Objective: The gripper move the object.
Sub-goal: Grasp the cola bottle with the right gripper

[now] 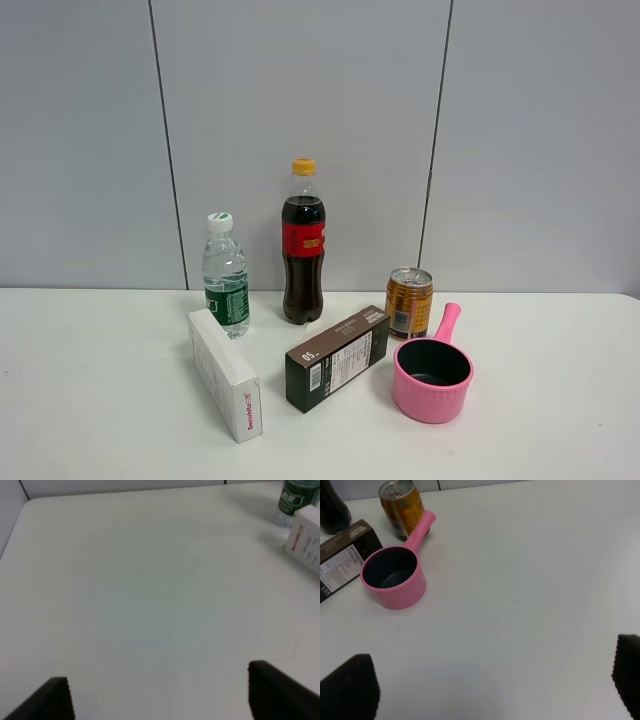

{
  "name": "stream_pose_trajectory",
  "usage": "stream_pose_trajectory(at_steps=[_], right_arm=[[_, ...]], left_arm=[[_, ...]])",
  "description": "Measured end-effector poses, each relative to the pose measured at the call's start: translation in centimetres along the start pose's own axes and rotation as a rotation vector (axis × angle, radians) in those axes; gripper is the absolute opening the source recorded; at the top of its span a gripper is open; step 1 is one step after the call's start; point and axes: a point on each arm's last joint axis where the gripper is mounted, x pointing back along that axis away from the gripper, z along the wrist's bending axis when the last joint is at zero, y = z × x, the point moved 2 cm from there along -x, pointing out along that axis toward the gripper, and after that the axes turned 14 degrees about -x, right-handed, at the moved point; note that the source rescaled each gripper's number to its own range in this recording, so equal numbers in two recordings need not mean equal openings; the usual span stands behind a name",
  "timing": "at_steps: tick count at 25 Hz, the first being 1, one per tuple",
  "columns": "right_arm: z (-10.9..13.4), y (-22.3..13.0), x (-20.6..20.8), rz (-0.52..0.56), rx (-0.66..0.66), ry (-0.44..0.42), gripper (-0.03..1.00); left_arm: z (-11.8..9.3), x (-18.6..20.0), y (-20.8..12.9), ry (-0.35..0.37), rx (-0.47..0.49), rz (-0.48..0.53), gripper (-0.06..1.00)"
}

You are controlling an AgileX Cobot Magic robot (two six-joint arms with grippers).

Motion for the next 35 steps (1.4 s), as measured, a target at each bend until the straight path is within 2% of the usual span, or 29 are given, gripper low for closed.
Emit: stream_pose_trajectory(at_steps=[35], right_arm=[[0.01,0.00,0.00,0.000,-0.001,0.001,1.00]], left_arm=[[0.00,0.00,0.00,0.000,0.000,0.000,1.00]])
